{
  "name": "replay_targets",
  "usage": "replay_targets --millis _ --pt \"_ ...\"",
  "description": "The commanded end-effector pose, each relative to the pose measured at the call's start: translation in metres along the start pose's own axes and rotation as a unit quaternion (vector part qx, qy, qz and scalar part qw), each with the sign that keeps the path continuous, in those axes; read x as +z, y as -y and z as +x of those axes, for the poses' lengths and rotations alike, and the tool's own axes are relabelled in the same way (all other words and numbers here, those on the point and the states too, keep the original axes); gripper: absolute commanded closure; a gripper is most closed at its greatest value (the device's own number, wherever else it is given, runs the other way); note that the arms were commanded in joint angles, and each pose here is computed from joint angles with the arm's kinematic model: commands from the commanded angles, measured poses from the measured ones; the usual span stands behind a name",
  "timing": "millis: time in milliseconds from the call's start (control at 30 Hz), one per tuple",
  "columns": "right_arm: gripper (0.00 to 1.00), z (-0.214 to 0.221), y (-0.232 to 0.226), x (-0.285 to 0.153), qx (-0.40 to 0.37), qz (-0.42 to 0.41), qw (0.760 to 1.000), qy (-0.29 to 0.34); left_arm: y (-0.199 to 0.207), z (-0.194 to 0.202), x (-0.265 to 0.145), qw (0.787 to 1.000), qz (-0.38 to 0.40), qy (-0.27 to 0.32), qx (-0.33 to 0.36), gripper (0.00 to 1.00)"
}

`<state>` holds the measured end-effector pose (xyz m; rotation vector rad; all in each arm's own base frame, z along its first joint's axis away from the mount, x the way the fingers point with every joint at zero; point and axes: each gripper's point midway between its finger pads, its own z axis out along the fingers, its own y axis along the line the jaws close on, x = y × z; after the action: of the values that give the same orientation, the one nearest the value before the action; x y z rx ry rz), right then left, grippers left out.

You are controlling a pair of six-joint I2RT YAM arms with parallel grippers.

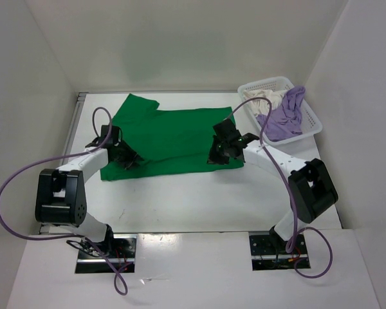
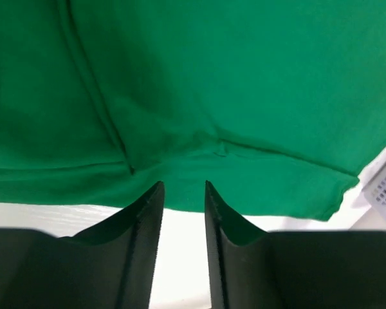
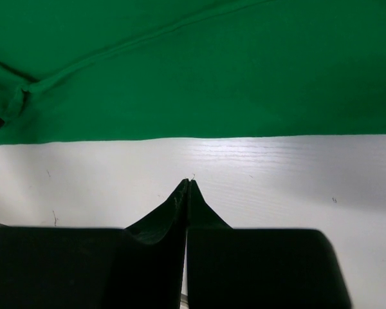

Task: Fold and stack the t-shirts
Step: Fold the flattened tshirt in 1/3 of the way

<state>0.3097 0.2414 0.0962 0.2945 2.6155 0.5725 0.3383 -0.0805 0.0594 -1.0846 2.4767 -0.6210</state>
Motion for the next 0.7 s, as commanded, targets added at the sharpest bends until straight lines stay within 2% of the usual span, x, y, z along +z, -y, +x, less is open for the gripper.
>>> replay_targets --millis 0,200,300,667 --pt "0.99 0.001 -0.002 -0.001 -0.005 -0.009 1.0 0.005 -0.005 -0.009 0.007 0.999 -0.006 0.028 -0.02 0.63" --pt "0.99 0.005 0.001 -0.004 -0.005 -0.009 1.0 0.004 -0.007 -0.016 0.0 0.998 -0.012 0.056 -0.033 0.68" --pt "0.99 0.006 0.003 -0.005 -0.009 -0.009 1.0 0.004 -0.014 -0.018 -0.004 0.997 -0.016 0.068 -0.042 0.68" --pt "0.98 0.01 0.005 -0.004 -0.009 -0.009 1.0 -0.002 -0.028 -0.008 0.007 0.997 -0.03 0.051 -0.046 0.65"
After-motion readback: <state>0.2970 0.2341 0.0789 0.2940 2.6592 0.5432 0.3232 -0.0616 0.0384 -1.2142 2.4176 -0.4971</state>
